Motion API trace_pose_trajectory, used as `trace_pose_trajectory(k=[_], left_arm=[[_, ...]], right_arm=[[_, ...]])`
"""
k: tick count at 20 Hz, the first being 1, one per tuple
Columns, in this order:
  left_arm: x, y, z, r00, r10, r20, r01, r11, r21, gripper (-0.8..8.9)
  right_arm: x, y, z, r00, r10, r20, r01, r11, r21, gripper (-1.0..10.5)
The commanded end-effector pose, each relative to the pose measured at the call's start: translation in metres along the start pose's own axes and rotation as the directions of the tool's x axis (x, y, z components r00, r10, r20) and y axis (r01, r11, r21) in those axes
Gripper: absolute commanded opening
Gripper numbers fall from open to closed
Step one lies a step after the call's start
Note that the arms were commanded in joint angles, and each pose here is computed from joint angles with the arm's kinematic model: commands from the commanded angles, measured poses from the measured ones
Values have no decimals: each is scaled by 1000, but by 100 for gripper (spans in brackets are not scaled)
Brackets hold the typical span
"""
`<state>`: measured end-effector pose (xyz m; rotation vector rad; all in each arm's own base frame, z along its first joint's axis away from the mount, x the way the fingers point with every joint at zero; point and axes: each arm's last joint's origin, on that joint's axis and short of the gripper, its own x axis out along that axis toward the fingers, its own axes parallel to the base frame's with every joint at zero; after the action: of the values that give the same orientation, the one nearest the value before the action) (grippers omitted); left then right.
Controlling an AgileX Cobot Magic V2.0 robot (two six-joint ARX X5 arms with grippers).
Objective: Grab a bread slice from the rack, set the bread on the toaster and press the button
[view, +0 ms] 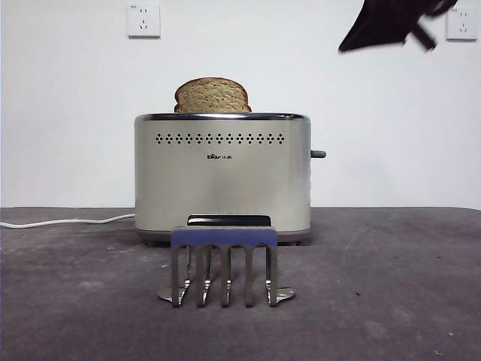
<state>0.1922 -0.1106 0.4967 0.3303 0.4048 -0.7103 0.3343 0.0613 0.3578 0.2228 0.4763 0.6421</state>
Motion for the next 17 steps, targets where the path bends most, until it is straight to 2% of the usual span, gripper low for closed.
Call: trace_pose_trajectory(k=[1,7,13,14,16,17], left_arm=[[2,-1,-3,999,-15,-29,14,1000,-11,314],[1,-3,-9,995,-34,-92,32,999,-23,314],[0,-7,-15,984,-116,-133,111,993,-45,307],[0,-8,-16,980,-144,-138,139,989,-52,233],[0,-9,-16,976,-176,-132,170,984,-57,-15],[0,-9,-16,975,-180,-130,174,983,-57,-6]], right_arm=[[-32,20,-5,997,-7,-76,4,1000,-30,-11],[-94,55,-26,965,-12,-262,-1,999,-50,-11],[-134,78,-40,946,-9,-323,-8,999,-54,-11],[-142,82,-41,951,-10,-309,-10,998,-62,-11],[-152,88,-41,960,-12,-280,-12,997,-81,-2],[-154,90,-42,962,-12,-274,-12,996,-86,0]])
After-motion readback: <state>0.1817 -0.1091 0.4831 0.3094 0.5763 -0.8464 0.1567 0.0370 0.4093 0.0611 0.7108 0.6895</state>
